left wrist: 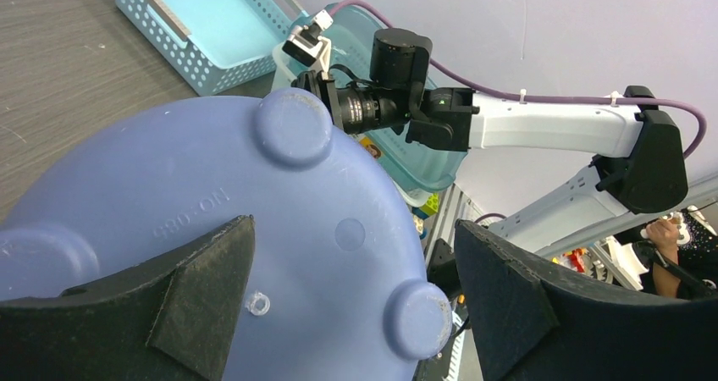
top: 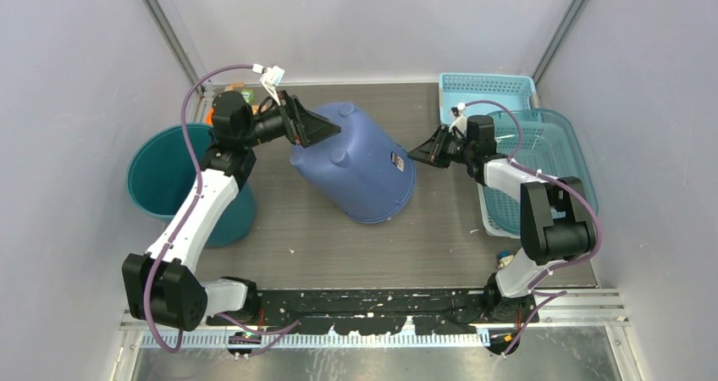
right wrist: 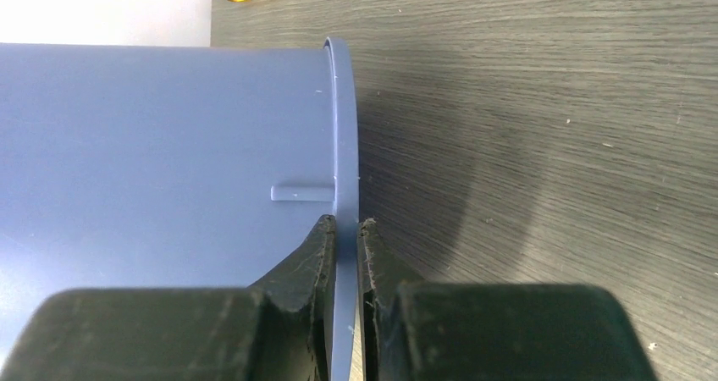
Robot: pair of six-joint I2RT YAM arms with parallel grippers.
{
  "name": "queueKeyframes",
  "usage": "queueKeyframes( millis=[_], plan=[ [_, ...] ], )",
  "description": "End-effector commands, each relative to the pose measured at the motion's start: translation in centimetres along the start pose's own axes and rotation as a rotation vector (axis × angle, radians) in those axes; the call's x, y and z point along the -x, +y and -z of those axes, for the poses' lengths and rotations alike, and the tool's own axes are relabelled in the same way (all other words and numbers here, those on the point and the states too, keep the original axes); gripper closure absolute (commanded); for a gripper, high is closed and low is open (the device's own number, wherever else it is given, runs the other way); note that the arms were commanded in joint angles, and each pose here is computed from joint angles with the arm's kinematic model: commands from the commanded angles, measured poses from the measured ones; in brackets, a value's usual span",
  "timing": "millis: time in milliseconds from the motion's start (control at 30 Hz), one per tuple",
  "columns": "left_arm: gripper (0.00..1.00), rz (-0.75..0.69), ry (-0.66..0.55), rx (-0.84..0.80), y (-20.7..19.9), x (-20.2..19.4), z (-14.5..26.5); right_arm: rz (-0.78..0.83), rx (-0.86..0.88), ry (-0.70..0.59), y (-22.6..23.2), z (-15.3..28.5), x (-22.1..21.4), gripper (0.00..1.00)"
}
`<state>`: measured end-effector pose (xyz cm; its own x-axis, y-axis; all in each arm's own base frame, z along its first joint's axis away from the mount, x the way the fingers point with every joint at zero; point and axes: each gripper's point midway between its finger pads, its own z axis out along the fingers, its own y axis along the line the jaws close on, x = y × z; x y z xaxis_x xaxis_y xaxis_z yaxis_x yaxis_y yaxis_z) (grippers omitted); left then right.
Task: Turn the large container upside down
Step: Turn the container upside down at the center of the board.
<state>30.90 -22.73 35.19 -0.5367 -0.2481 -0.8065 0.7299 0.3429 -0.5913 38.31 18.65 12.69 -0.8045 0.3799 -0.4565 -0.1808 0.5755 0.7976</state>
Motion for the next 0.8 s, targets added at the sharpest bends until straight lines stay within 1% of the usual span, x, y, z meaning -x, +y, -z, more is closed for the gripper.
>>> queueKeyframes(
  millis=[0,767],
  plan=[
    [0.11,0.005,0.001,-0.012,-0.4,-0.6,0.1,0.037,0.053,-0.011,1.3,-0.4,0.1,0.98],
    [0.11,0.052,-0.012,0.015,1.2,-1.9,-0.1,0.035,0.023,-0.01,0.0,-1.0,-0.1,0.98]
  ],
)
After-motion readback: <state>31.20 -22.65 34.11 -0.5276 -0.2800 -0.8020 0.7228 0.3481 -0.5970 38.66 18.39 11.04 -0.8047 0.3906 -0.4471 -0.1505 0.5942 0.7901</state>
